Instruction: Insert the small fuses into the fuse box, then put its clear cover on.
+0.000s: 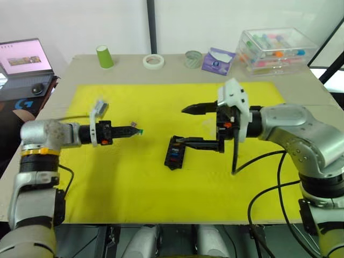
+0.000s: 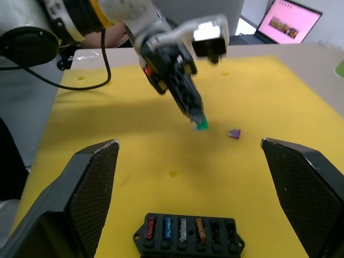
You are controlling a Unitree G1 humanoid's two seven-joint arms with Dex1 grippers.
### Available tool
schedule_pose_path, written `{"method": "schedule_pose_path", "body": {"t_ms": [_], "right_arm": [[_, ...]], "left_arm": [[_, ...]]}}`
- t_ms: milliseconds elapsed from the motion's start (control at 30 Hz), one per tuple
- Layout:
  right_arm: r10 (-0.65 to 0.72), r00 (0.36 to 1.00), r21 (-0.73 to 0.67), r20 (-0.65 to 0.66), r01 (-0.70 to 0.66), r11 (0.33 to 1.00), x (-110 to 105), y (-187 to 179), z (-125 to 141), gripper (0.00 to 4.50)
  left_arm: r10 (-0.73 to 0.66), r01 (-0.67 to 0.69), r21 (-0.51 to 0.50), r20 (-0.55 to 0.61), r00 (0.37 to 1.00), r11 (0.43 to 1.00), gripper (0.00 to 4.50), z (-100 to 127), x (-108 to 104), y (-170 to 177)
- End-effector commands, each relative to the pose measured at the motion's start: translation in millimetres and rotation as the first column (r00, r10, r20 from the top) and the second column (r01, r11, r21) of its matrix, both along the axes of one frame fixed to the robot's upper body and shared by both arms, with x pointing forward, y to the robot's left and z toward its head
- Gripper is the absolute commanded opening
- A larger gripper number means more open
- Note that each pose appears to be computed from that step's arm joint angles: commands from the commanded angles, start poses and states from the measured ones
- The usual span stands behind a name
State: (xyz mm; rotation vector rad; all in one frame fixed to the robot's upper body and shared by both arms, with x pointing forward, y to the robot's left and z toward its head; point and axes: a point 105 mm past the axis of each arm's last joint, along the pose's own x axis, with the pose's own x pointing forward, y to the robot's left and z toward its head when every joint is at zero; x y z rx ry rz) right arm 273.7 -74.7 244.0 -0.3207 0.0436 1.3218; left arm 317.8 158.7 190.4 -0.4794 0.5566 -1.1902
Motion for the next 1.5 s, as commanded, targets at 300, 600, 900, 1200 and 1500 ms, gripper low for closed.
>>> {"method": "schedule_pose_path", "body": {"t_ms": [300,600,900,1200,1500], "right_arm": [[-0.009,0.999,-0.068,0.036,0.011,0.998,9.9,2.4,-0.3,2.87],[-0.050,0.999,-0.137,0.010,0.051,0.989,12.8,4.8,-12.4,1.68],[-0.060,0.998,-0.146,0.017,0.061,0.987,13.2,9.7,-13.8,1.68],[-0.047,0.999,-0.139,0.022,0.050,0.989,13.1,12.7,-10.4,1.68],[-0.015,0.999,-0.173,0.035,0.021,0.985,10.2,15.5,-12.7,0.08]], "left_arm": [[-0.224,0.186,0.124,0.510,0.831,0.975,0.00,31.0,-30.8,-47.4],[-0.261,0.168,0.200,0.749,0.609,0.965,0.00,28.9,-24.5,-68.3],[-0.315,0.194,0.249,0.797,0.516,0.949,0.00,28.0,-24.9,-77.9],[-0.345,0.189,0.288,0.807,0.480,0.939,0.00,22.5,-24.0,-78.9],[-0.340,0.191,0.282,0.807,0.483,0.940,0.00,20.2,-25.9,-80.3]]}}
